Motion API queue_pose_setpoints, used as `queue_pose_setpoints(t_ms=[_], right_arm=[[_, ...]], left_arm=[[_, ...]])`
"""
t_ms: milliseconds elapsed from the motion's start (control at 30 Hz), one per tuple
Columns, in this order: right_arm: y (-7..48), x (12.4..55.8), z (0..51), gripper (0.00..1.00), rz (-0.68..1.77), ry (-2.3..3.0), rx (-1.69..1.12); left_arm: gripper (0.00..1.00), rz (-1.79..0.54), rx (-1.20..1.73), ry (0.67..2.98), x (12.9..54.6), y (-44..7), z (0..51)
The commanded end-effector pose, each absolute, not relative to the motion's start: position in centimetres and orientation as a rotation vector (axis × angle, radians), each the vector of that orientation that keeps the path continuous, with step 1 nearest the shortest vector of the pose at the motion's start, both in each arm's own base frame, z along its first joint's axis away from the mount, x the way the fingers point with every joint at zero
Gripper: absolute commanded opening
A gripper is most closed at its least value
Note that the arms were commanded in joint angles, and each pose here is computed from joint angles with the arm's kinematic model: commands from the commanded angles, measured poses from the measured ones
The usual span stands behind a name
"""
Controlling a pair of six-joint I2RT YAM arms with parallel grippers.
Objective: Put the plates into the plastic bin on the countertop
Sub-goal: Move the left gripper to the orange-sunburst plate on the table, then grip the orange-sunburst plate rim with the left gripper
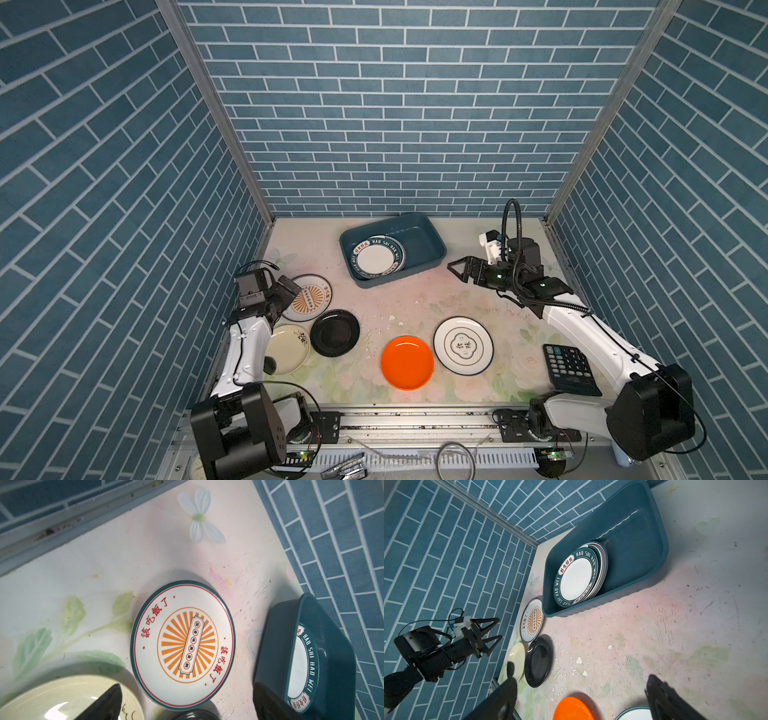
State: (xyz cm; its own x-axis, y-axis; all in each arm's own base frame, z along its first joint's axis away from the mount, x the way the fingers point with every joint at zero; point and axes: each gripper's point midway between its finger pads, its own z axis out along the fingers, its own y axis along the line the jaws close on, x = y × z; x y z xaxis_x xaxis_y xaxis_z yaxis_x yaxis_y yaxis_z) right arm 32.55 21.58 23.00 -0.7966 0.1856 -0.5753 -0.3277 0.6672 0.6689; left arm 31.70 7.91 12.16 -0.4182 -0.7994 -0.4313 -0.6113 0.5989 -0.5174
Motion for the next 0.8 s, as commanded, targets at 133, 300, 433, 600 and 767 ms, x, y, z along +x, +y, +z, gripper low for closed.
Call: queue_pose_setpoints(t_ms=[133,300,433,600,767], right_arm=[[22.1,32.6,24.8,0.96,1.156,2.214,-0.091],[21.7,32.6,25.0,0.96,1.145,2.209,-0.062],[21.7,32.7,24.9,0.95,1.149,2.214,-0.032],[21.6,32.9,24.8,0.94,1.167,2.213,0.009],[21.6,33.0,24.9,0.93,1.176,2.215,0.025]], left_arm=[[0.99,-0.529,-1.143,2.107,33.5,8.2,10.5],[0.96,-0.576,-1.185,2.080,34.7,9.2,9.1],[0.90,-0.628,-1.190,2.064,35.8,9.6,8.5],[0.88,-0.660,-1.219,2.076,36.3,9.7,7.2],[0.81,-0.771,-1.244,2.040,37.6,10.6,6.5]])
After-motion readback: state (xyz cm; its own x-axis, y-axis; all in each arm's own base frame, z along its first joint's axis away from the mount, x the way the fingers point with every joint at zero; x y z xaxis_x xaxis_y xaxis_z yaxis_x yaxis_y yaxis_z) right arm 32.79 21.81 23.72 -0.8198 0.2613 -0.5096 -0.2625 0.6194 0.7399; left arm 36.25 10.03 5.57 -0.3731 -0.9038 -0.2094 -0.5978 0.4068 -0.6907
